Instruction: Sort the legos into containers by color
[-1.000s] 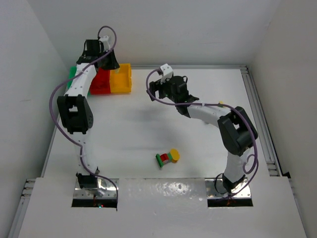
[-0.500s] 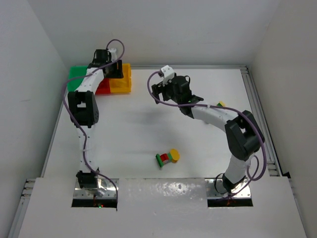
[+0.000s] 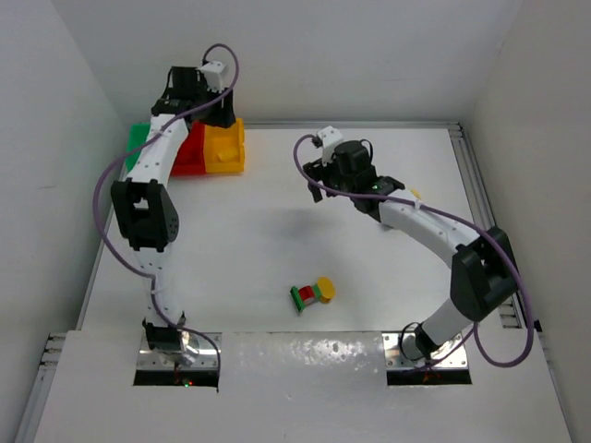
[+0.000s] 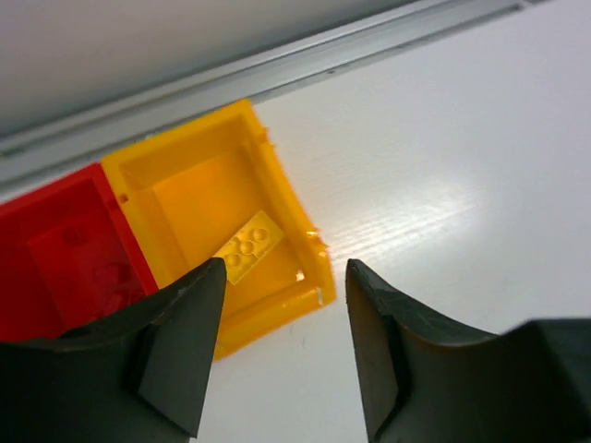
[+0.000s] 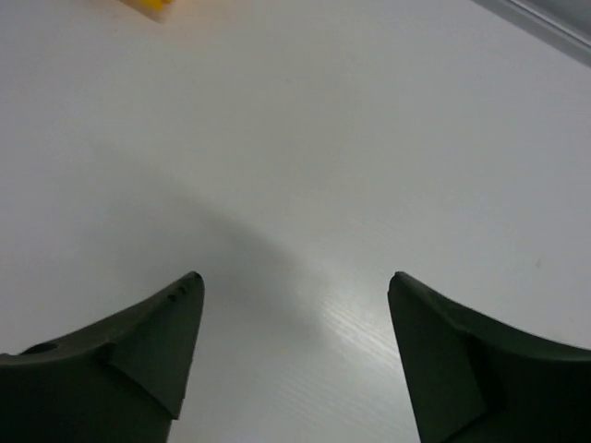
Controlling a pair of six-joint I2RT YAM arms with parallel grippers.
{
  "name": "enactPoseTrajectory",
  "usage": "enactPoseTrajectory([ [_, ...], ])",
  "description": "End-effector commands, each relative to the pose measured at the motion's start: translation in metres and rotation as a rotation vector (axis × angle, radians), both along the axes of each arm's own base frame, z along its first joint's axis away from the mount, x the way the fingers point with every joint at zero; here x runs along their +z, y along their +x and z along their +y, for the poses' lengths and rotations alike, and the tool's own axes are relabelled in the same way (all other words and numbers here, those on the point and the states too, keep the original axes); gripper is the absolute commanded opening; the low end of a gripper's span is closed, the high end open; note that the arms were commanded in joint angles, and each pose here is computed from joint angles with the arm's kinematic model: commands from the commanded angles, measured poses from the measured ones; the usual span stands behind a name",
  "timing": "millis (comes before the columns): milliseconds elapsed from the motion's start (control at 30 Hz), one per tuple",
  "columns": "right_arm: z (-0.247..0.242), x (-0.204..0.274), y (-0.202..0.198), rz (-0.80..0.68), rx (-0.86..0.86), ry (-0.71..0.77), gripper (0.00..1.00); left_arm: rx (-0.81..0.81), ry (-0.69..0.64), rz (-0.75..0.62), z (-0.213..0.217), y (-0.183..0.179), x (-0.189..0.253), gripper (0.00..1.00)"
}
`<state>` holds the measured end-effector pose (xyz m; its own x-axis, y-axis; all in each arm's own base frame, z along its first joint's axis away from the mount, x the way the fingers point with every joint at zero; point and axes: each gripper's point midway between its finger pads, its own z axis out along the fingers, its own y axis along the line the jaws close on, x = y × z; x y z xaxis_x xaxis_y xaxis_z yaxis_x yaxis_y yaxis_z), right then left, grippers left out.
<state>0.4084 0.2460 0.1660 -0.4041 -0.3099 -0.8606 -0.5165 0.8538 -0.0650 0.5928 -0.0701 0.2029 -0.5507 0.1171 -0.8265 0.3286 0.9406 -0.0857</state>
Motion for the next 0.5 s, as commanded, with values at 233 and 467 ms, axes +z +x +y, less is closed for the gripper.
enactPoseTrajectory([
  [233,-0.104,-0.020,-0.064,0.085,-0.253,-0.071,0.95,-0.729,0.220,0.217,-0.124,-0.193,-0.005,0.66],
  [467,-0.164,-0.041,-0.105,0.144,-0.440,-0.057,0.93,-1.062,0.296,0.370,-0.189,-0.318,-0.042,0.71],
])
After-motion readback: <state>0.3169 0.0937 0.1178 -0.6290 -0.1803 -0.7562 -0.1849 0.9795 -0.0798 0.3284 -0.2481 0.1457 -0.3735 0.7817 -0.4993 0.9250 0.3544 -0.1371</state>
